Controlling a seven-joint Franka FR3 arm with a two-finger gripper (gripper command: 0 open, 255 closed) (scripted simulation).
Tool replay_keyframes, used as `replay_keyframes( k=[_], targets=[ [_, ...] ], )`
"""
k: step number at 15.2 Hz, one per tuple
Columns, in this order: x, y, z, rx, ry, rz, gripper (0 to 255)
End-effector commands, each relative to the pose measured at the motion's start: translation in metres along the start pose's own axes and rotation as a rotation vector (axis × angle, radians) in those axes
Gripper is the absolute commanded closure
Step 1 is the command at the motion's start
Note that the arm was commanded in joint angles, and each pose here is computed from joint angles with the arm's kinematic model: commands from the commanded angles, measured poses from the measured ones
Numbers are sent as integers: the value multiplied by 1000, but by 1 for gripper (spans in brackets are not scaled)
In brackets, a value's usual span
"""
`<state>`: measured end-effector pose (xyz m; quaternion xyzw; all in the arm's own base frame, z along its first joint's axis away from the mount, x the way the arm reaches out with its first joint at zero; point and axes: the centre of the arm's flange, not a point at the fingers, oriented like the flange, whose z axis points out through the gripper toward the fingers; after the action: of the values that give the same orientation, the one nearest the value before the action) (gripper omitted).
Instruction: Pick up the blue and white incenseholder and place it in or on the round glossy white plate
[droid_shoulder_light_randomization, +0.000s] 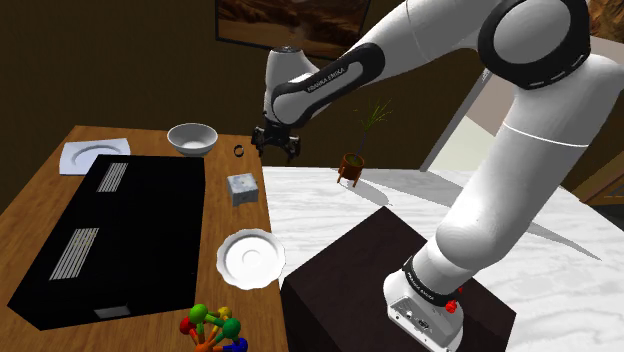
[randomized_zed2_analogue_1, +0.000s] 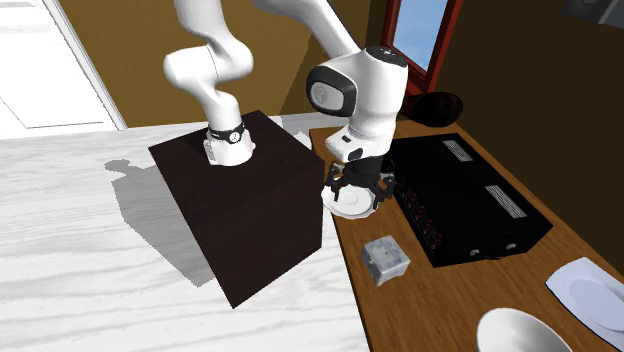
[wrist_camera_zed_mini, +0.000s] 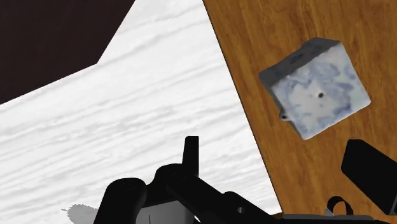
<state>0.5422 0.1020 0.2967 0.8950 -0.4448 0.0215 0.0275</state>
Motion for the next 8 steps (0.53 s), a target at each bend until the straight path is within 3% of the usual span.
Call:
replay_keyframes(
  k=[1, 8],
  targets=[
    [10, -16, 23, 0, -8, 53, 0],
    [42, -65, 95, 1, -35, 225, 0]
  ],
)
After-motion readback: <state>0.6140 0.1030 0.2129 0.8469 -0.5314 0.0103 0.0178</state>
